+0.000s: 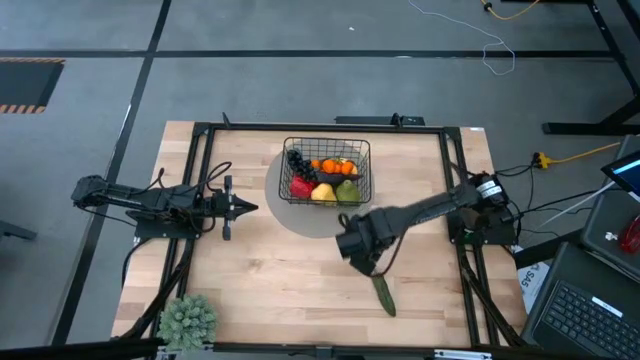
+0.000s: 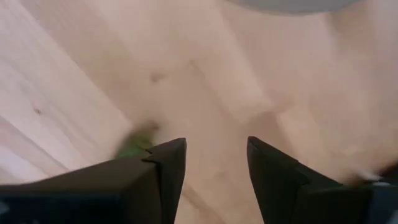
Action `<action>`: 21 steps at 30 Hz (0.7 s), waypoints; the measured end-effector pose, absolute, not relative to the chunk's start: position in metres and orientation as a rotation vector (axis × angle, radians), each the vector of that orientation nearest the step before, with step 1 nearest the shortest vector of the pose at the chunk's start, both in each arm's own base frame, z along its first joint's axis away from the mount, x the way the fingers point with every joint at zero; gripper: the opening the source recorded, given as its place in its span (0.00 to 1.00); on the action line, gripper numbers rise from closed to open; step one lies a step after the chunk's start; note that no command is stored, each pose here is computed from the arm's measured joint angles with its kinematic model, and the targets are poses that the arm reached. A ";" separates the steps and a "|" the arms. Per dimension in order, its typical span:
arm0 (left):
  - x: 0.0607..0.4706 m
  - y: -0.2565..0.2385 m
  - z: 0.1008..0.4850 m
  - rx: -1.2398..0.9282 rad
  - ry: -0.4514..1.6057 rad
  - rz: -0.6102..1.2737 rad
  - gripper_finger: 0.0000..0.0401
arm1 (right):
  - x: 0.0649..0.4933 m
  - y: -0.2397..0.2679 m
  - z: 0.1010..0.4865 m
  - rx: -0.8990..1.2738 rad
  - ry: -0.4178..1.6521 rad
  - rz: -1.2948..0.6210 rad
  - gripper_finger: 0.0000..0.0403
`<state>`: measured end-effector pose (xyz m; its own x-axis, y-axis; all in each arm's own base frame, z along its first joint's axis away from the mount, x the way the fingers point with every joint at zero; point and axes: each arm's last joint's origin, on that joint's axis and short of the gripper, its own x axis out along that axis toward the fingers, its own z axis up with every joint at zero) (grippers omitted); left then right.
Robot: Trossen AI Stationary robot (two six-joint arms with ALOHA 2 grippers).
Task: Build produce basket
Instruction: Put the green chili pepper into the black wire basket
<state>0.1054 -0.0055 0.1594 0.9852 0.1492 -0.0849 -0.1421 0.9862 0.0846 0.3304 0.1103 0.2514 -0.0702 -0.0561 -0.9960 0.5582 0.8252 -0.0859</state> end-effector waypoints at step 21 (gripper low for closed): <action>0.105 -0.005 0.159 0.073 0.091 0.147 0.01 | 0.298 0.180 0.162 0.829 1.513 -0.543 0.39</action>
<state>0.1054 -0.0055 0.1594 0.9852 0.1493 -0.0847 -0.1427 0.9866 0.0796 0.2984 0.1804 0.1615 0.0243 0.1818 -0.9830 0.7653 0.6293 0.1353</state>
